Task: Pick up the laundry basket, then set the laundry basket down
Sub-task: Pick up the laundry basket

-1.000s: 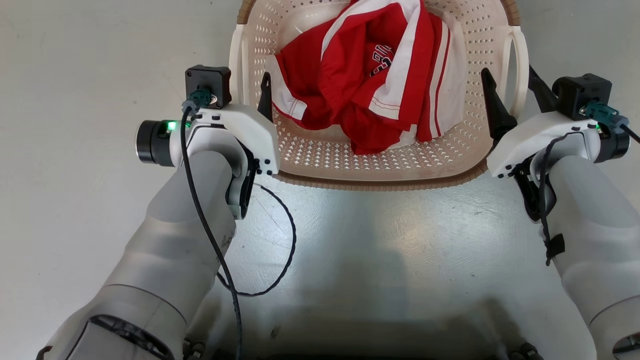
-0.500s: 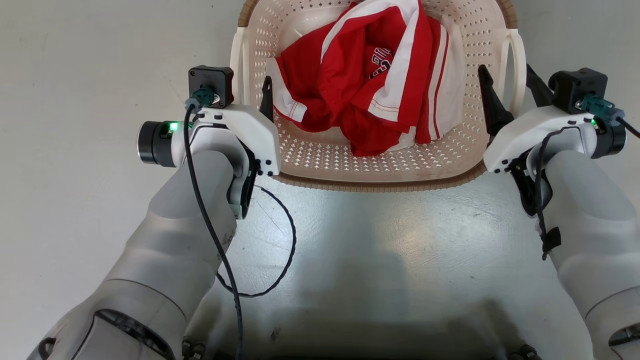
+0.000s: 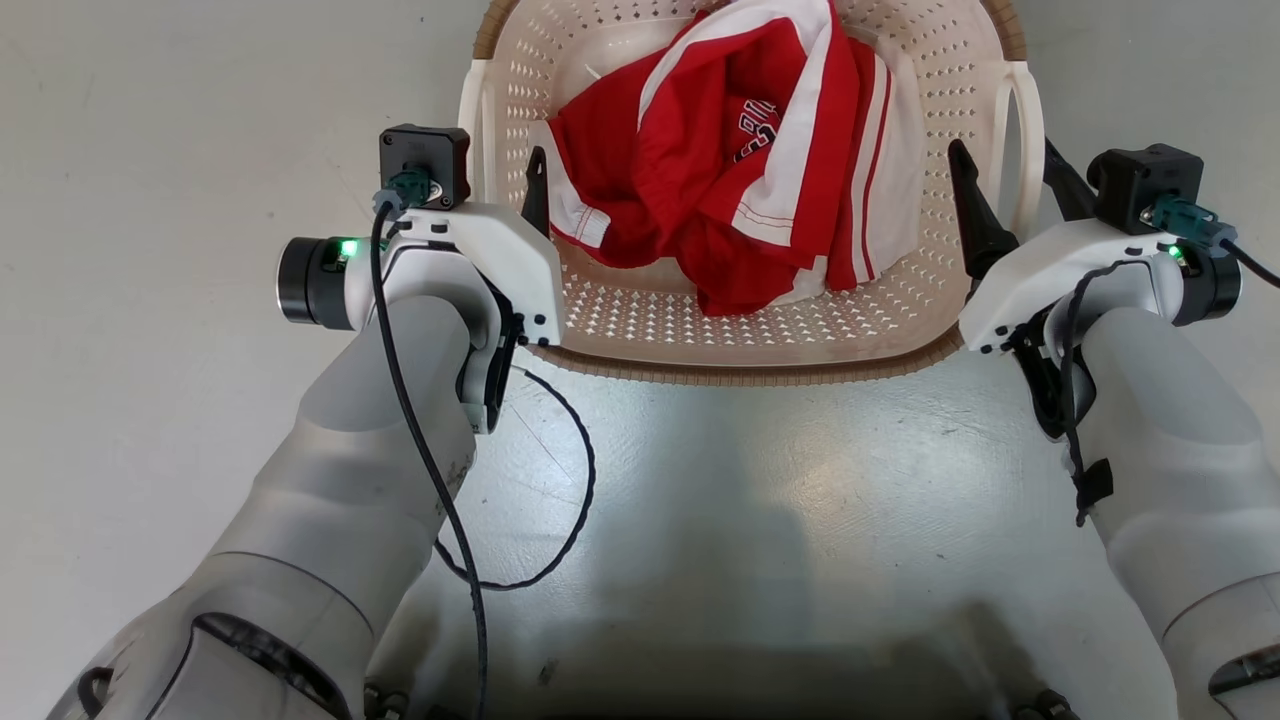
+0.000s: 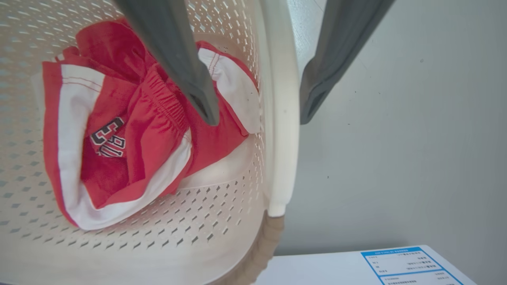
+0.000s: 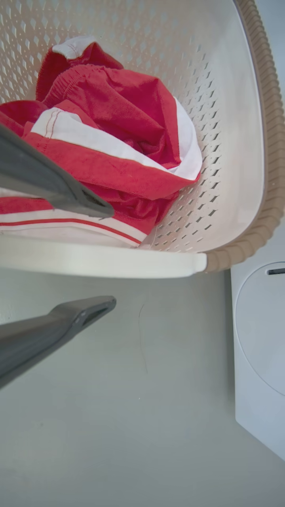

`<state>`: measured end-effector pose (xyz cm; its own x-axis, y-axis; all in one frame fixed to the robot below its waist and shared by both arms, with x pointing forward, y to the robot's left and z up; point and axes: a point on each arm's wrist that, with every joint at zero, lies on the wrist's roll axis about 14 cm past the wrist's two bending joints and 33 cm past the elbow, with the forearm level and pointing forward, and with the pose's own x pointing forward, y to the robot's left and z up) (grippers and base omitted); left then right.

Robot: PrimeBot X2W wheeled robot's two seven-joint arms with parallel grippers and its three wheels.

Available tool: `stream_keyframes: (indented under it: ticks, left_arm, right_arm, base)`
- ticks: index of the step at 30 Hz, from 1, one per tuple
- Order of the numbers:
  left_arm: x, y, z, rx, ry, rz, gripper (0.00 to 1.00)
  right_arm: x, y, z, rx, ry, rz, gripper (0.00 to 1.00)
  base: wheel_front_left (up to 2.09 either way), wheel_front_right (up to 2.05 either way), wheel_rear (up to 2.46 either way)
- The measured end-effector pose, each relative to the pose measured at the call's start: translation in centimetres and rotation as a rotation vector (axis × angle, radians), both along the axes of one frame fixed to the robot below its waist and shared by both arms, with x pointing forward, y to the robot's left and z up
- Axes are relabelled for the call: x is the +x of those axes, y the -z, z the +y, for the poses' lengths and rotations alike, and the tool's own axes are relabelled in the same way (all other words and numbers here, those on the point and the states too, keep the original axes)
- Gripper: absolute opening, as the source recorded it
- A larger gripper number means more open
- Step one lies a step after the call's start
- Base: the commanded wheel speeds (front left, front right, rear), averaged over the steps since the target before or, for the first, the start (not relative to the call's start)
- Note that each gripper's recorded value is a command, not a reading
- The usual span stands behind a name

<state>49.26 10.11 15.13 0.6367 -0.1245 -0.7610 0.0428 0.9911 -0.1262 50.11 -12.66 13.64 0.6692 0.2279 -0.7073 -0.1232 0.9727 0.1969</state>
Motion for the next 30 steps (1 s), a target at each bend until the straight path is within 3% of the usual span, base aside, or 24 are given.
stream_keyframes:
  ticks: [16,17,18,19,20,30]
  left_arm:
    - [-0.7,0.6,-0.1,0.011,0.013,0.023,1.00]
    - [-0.7,0.6,-0.1,0.012,0.014,0.025,0.98]
    - [-0.8,0.7,-0.1,0.014,0.017,0.027,0.86]
    - [-0.9,0.8,-0.1,0.015,0.020,0.029,0.35]
    - [-0.9,0.8,-0.1,0.017,0.025,0.030,0.00]
    - [-1.1,-0.4,0.0,0.017,0.024,0.027,0.00]
  right_arm:
    - [-0.7,0.4,-0.1,-0.005,-0.002,0.022,1.00]
    - [-0.7,0.5,-0.1,-0.005,-0.002,0.023,1.00]
    - [-0.7,0.5,-0.1,-0.006,-0.003,0.023,1.00]
    - [-0.7,0.5,-0.1,-0.006,-0.007,0.023,0.46]
    - [-0.7,0.5,0.0,-0.007,-0.014,0.021,0.00]
    - [-0.6,-0.6,0.1,-0.028,-0.053,0.011,0.00]
  base:
    - [0.00,0.00,0.00]
    - [0.00,0.00,0.00]
    - [0.00,0.00,0.00]
    - [0.00,0.00,0.00]
    - [0.00,0.00,0.00]
    - [0.00,0.00,0.00]
